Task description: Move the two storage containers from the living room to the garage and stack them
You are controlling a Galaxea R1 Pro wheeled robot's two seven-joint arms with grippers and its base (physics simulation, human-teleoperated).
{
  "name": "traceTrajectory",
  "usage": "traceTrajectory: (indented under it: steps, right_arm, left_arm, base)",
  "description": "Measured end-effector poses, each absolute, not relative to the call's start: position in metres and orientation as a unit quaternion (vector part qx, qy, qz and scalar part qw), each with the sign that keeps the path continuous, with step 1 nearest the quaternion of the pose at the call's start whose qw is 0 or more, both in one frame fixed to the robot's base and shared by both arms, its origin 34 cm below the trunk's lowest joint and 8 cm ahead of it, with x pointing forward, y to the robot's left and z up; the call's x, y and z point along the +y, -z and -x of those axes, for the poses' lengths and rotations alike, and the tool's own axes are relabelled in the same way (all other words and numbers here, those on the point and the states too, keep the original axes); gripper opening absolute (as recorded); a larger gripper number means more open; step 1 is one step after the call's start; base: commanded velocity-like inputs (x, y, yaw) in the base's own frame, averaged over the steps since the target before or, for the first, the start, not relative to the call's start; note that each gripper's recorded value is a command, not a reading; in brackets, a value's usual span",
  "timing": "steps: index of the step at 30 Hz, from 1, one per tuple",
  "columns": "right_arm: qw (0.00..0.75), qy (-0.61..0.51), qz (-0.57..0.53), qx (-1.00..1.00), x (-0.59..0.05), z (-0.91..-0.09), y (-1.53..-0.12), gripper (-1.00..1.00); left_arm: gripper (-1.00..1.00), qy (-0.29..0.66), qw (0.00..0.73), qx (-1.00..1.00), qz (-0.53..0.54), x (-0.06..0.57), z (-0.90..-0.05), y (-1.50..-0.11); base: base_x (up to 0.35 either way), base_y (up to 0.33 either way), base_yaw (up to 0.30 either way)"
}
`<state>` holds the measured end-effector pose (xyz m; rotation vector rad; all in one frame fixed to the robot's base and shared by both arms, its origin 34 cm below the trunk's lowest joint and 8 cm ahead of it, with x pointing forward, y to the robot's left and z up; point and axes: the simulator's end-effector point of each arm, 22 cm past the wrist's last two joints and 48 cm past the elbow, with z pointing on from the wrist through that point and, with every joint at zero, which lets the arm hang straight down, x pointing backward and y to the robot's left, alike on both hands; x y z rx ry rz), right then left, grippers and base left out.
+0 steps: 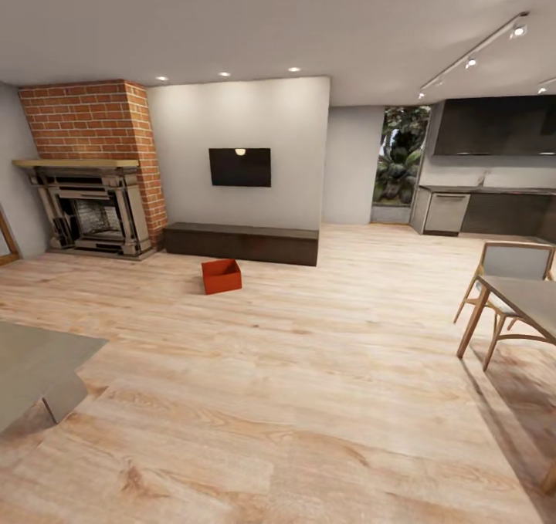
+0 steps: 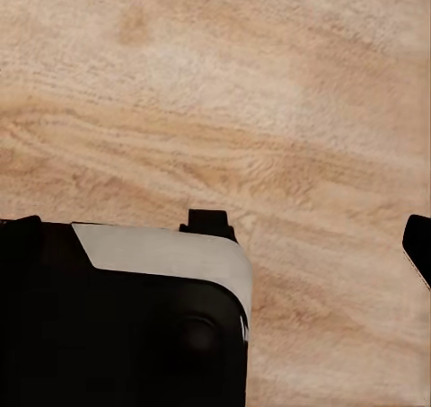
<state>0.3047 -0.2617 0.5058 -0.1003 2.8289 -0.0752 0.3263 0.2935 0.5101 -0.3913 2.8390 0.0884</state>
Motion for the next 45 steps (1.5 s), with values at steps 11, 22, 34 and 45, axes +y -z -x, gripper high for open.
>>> traceTrajectory:
  steps: [11,22,34,45]
  right_arm:
    - [0.154,0.026,0.034,0.987,-0.2609,-0.3044,-0.5057,1.0]
    - [0.154,0.027,0.034,0.987,-0.2617,-0.3046,-0.5058,1.0]
    - [0.154,0.025,0.035,0.987,-0.2613,-0.3046,-0.5058,1.0]
    - [0.155,0.025,0.034,0.987,-0.2609,-0.3048,-0.5058,1.0]
  left_arm:
    - [1.0,-0.03,0.136,0.981,0.135,0.2928,-0.3262,-0.51]
    - [1.0,-0.03,0.136,0.981,0.135,0.2932,-0.3261,-0.51]
    - [1.0,-0.03,0.136,0.981,0.135,0.2935,-0.3261,-0.5101]
    - [1.0,-0.03,0.136,0.981,0.135,0.2934,-0.3261,-0.5101]
  base:
    - [0.323,0.0,0.001]
    - [0.323,0.0,0.058]
    - [0.323,0.0,0.115]
    - [0.323,0.0,0.116]
